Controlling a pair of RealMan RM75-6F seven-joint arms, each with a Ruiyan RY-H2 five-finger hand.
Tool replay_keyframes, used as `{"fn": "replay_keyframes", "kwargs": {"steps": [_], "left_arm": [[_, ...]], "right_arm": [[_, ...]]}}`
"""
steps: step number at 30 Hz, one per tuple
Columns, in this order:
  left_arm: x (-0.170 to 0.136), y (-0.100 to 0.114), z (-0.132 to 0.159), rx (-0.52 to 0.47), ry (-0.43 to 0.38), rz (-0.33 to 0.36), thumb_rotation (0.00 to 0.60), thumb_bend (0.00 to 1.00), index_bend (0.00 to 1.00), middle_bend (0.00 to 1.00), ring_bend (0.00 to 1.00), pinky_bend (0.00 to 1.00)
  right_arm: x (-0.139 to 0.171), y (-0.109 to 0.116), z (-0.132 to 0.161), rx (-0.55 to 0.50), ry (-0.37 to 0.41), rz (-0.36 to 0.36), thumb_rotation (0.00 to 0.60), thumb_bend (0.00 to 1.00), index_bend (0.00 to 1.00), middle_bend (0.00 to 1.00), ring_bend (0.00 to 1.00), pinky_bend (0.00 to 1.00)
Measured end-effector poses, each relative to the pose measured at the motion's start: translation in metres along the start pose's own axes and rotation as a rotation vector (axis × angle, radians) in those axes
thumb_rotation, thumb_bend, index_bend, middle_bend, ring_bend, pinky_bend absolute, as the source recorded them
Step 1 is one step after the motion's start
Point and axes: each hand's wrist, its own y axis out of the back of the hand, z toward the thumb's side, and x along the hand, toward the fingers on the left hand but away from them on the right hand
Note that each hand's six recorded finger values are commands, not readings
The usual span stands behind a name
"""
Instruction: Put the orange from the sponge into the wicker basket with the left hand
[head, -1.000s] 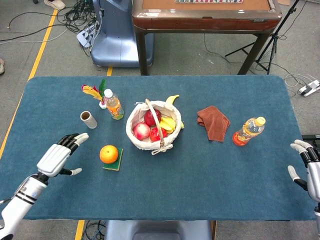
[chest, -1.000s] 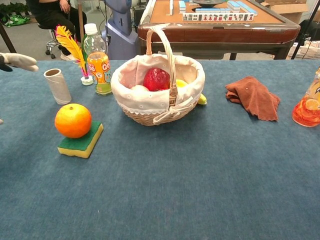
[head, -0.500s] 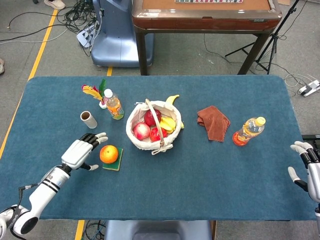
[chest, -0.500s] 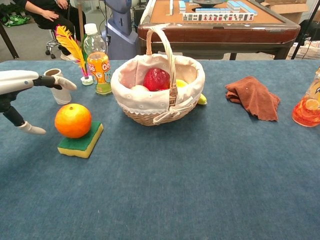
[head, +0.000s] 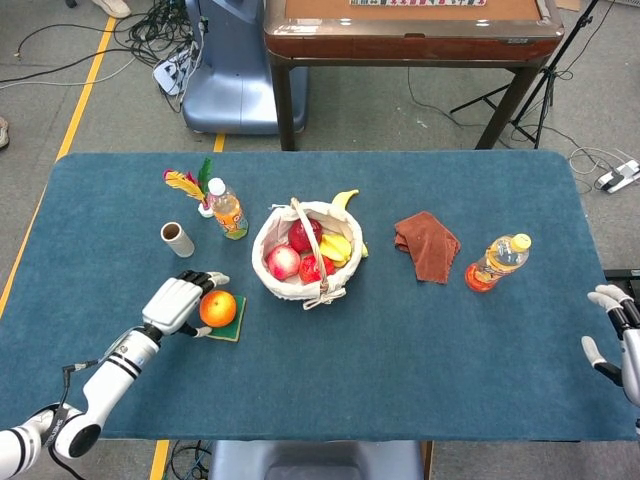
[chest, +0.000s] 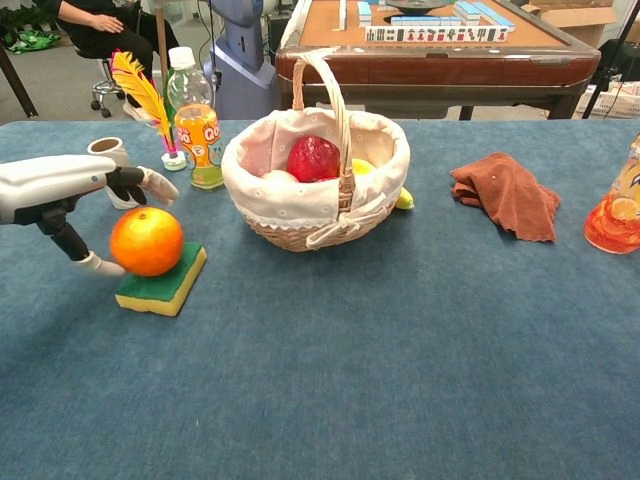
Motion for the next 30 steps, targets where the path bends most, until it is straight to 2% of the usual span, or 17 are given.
{"fn": "replay_keyframes", "kwargs": {"steps": [7,11,16,23,30], "left_arm": [[0.008,0.001,0.004,-0.022,0.008,0.031,0.6,0.15,0.4,0.46,0.48,0.44],[0.01,0.002,0.004,-0.019,0.015,0.051,0.6,0.15,0.47,0.52,0.53,0.46],[0.007,0.015,0.0,-0.053,0.022,0.111,0.6,0.15,0.47,0.53,0.53,0.46],[0.001,0.048,-0.006,-0.191,0.033,0.239,0.6,0.15,0.47,0.53,0.52,0.46],[0.003,0.077,0.003,-0.327,-0.032,0.366,0.6,0.15,0.45,0.53,0.5,0.46]], "right_arm": [[0.002,0.0,-0.004,-0.004,-0.009,-0.002,0.6,0.25,0.29,0.26,0.28,0.42],[0.002,0.0,-0.005,-0.006,-0.012,-0.001,0.6,0.25,0.29,0.26,0.28,0.42],[0.002,0.0,-0.006,-0.006,-0.013,-0.002,0.6,0.25,0.29,0.26,0.28,0.42],[0.001,-0.003,-0.005,-0.008,-0.009,0.009,0.6,0.25,0.29,0.26,0.28,0.42],[0.0,-0.006,-0.004,-0.008,-0.006,0.019,0.6,0.25,0.29,0.26,0.27,0.42]]}}
